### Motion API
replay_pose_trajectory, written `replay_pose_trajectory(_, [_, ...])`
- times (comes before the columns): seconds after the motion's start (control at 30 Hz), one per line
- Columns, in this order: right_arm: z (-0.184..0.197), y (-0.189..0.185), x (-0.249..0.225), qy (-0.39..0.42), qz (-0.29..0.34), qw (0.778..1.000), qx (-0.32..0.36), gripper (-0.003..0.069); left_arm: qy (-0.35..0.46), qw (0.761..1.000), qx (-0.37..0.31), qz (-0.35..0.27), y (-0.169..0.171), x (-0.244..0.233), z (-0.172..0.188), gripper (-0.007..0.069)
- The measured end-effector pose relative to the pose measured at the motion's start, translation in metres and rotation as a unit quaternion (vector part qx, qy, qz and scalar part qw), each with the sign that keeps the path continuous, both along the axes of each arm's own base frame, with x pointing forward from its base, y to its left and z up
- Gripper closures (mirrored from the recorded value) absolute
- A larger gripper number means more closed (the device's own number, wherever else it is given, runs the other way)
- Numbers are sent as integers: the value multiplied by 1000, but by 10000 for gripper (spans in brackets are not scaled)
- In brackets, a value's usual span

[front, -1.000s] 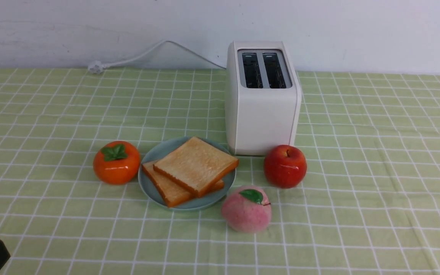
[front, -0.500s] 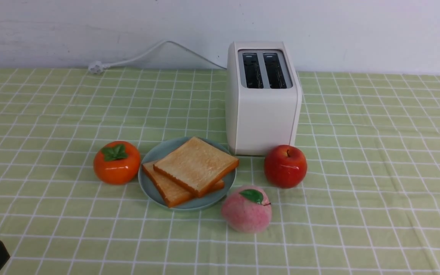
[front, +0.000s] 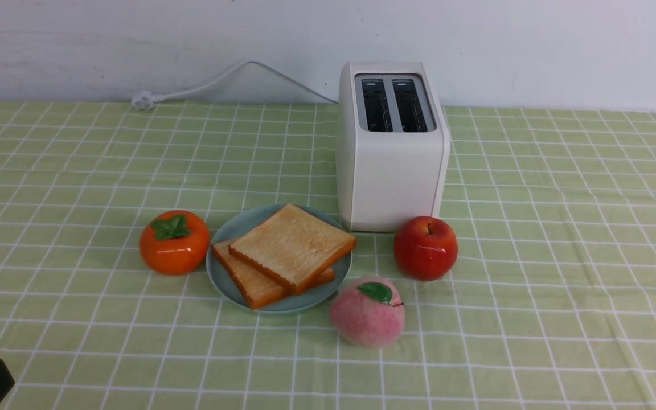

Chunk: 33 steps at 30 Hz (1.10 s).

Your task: Take toasted bread from bread machine on green coffee tablecloth place on plate.

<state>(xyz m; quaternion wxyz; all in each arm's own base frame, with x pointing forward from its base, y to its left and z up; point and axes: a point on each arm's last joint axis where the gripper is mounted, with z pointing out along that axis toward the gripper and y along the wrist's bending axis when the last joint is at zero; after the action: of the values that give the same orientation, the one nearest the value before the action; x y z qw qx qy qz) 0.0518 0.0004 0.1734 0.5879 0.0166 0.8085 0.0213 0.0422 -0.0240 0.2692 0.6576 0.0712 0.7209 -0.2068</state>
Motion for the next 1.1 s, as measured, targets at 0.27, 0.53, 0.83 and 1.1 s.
replay_pose_trajectory(0.27, [0,0,0,0,0,1000,-1,662,-17,1000,8,13,2,1,-9,607])
replay_pose_trajectory(0.53, [0,0,0,0,0,1000,-1,658,19,996,-3,88,9,9,-60,638])
replay_pose_trajectory(0.83, [0,0,0,0,0,1000,-1,653,133,987,10,88,7,8,-99,638])
replay_pose_trajectory(1.1, [0,0,0,0,0,1000,-1,643,132,987,8,88,6,8,-99,638])
